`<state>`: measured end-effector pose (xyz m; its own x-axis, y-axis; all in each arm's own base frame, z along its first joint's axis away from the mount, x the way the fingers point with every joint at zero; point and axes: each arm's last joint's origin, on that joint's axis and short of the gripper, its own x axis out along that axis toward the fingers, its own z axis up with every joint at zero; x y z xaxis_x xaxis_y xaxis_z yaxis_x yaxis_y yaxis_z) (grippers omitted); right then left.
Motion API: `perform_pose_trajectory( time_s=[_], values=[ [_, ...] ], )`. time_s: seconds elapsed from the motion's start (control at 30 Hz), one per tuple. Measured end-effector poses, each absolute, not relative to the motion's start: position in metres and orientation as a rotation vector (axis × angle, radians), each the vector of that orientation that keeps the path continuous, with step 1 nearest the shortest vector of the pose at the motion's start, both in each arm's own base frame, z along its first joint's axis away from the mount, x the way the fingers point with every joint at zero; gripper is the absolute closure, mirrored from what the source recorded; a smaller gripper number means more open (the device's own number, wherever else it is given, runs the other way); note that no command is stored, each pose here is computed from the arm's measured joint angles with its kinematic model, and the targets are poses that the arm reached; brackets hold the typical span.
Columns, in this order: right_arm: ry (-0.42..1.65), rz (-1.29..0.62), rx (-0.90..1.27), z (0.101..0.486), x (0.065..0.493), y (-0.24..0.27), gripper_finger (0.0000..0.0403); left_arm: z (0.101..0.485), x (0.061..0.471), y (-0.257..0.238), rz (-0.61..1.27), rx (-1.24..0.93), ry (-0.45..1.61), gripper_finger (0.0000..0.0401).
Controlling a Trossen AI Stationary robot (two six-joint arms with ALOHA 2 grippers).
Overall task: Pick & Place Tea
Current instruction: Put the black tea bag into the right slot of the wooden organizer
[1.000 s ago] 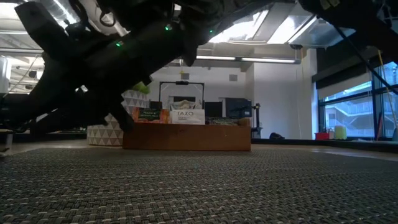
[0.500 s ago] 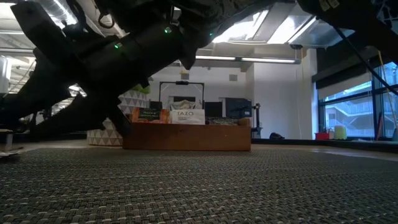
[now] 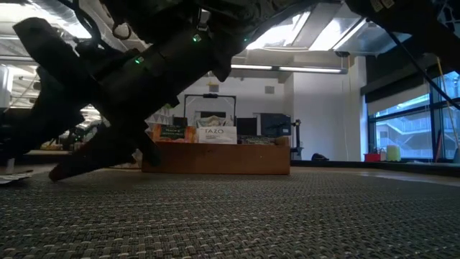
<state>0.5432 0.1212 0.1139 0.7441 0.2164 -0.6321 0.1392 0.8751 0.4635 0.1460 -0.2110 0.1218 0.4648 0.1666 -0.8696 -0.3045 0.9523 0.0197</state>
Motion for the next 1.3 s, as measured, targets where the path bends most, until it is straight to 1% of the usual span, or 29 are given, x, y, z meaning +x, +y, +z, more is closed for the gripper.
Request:
perform_pose_trajectory(
  time_s=[0.23,0.47,0.8,1.3],
  values=[
    [0.769,0.1,0.591,0.111,0.543,0.123,0.0182,0.122,0.148,-0.209,0.311,-0.137,1.015,0.0292],
    [0.779,0.091,0.625,0.111,0.544,0.119,0.0199,0.122,0.155,-0.204,0.34,-0.153,1.008,0.0292],
    [0.793,0.087,0.633,0.109,0.545,0.111,0.0246,0.122,0.157,-0.204,0.34,-0.172,1.01,0.0292],
    [0.724,0.11,0.587,0.112,0.549,0.108,0.025,0.122,0.162,-0.204,0.315,-0.172,1.004,0.0292]
  ],
)
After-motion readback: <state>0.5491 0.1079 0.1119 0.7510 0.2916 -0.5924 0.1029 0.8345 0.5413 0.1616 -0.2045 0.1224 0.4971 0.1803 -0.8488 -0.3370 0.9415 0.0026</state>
